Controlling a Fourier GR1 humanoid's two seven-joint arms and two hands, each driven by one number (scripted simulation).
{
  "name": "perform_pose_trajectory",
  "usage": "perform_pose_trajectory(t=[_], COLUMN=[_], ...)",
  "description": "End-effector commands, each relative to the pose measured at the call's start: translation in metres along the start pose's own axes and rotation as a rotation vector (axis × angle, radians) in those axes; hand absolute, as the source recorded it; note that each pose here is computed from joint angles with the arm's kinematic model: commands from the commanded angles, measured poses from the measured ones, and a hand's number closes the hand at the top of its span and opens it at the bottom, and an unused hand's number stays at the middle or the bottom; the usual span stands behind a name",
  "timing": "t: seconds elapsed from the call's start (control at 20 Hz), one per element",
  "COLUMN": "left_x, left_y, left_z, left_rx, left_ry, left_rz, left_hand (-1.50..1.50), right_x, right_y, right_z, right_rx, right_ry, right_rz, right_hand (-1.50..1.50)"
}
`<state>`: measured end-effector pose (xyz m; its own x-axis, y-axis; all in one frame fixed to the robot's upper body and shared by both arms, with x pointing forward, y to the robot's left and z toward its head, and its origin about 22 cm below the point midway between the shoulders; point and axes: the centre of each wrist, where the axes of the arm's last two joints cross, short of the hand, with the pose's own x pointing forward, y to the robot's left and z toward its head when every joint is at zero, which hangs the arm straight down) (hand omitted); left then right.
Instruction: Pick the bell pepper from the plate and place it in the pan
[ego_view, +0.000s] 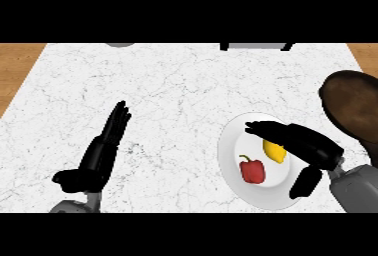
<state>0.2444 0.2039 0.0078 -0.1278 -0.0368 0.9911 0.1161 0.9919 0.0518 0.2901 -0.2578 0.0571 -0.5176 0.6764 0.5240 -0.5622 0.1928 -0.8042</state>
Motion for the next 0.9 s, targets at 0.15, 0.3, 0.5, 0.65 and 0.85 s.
perform_pose_trajectory(t=[0.15, 0.3, 0.5, 0.65, 0.85], left_x=[-0.009, -0.004, -0.002, -0.017, 0.006], left_y=[0.004, 0.012, 0.001, -0.012, 0.010], left_z=[-0.002, 0.007, -0.009, 0.009, -0.016], left_rx=[-0.002, 0.002, 0.001, -0.001, 0.009], left_ry=[-0.013, -0.001, -0.009, -0.012, 0.003], left_rz=[0.010, -0.010, -0.015, -0.001, 0.000], left_hand=[0.00, 0.00, 0.00, 0.00, 0.00], right_x=[0.023, 0.010, 0.010, 0.006, -0.003], right_y=[0.033, 0.042, 0.037, 0.042, 0.037], right_z=[-0.006, -0.024, -0.017, -0.022, -0.040], right_rx=[0.076, 0.078, 0.077, 0.066, 0.051], right_ry=[0.069, 0.074, 0.103, 0.094, 0.098], right_rz=[0.073, 0.050, 0.052, 0.029, 0.000], right_hand=[-1.50, -1.50, -1.50, -1.50, -1.50])
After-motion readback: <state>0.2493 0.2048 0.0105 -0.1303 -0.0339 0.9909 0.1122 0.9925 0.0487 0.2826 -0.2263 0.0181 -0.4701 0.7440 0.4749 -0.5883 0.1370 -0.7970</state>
